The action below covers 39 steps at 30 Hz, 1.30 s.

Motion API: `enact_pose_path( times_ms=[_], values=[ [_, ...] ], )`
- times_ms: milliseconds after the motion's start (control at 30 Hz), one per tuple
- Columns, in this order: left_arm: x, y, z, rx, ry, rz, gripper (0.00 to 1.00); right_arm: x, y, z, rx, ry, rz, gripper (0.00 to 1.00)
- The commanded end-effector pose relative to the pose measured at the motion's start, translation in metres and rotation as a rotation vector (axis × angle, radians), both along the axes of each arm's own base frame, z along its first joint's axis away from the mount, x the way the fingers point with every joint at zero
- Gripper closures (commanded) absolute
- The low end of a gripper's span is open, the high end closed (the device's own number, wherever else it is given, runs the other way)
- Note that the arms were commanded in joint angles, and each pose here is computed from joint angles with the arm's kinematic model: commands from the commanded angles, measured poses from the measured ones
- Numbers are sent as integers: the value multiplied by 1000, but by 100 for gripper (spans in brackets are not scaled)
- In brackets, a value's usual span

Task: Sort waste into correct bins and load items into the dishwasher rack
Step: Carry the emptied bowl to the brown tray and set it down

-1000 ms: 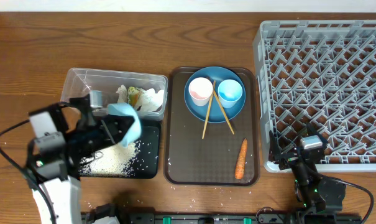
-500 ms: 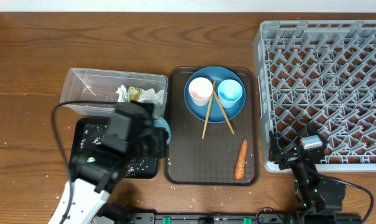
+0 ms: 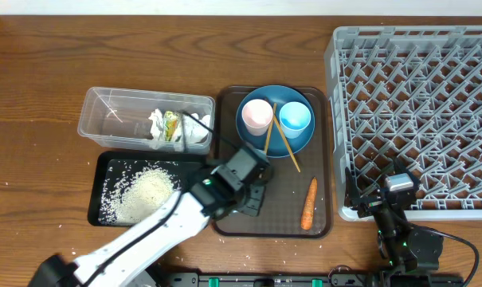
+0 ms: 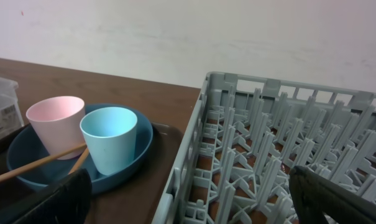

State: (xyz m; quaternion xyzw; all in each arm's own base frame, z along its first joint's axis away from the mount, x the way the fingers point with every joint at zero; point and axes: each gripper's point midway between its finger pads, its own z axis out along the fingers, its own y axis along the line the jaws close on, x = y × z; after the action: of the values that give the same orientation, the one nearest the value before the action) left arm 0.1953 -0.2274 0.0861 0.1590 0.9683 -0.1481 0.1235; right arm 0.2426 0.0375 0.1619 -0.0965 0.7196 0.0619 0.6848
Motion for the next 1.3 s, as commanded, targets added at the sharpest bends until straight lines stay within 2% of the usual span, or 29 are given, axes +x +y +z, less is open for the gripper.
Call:
enact_pose_path(
  times_ms=[0,233,467,567,1267],
  values=[
    [3,-9,-8,26,-5,-3,94,0,-3,-1,-6,0,-12,1],
    [1,-17,-22,43,10,-28,93,0,-3,-1,-6,0,-12,1],
    [1,-19,-21,35,8,-30,83,0,-2,-1,-5,0,-12,1],
    [1,-19,-21,35,8,-31,73,0,-2,-1,-5,0,-12,1],
    [8,-27,11,-57,-73,-29,72,0,-3,-1,-5,0,-12,1]
  ],
)
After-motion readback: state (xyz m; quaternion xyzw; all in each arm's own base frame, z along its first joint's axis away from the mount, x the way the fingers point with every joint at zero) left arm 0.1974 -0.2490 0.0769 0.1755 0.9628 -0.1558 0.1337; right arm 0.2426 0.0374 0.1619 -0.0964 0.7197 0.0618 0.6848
